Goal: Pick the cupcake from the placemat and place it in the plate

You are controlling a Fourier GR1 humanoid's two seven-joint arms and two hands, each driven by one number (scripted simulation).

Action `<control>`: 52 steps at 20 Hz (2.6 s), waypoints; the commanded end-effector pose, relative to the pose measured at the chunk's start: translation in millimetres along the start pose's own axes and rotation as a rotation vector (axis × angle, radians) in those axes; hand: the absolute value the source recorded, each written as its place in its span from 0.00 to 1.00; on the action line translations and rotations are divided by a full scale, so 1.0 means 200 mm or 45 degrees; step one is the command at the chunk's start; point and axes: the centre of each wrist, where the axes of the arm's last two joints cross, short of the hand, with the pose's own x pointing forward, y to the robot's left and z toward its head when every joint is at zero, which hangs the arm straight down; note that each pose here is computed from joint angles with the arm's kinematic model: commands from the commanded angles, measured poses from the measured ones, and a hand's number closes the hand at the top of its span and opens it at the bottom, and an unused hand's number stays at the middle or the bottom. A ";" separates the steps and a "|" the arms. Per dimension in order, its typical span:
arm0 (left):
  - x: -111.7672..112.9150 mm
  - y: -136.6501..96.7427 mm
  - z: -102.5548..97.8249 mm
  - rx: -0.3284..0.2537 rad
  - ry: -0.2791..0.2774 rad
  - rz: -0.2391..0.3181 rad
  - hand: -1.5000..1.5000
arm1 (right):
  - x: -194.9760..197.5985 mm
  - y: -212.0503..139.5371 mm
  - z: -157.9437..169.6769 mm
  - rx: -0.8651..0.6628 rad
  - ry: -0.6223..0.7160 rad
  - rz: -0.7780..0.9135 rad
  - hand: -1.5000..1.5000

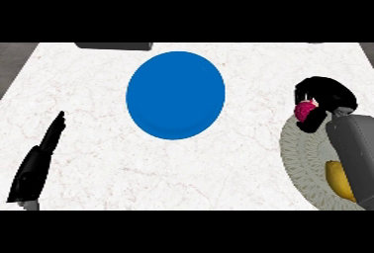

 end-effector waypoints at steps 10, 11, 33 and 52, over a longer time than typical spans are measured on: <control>-0.04 0.02 0.03 0.029 0.050 0.004 0.50 | -0.02 -0.34 -0.10 -0.662 -0.269 -0.184 1.00; -0.03 0.04 0.01 0.020 0.037 0.002 0.50 | -0.01 -0.35 -0.09 -0.704 -0.318 -0.179 1.00; -0.07 0.04 0.10 0.041 0.048 -0.007 0.50 | 1.09 -0.57 0.13 -0.536 -0.926 -0.521 1.00; 0.00 -0.02 -0.02 -0.050 -0.022 -0.007 0.50 | 1.37 -0.16 -0.11 -0.130 -0.672 -0.663 1.00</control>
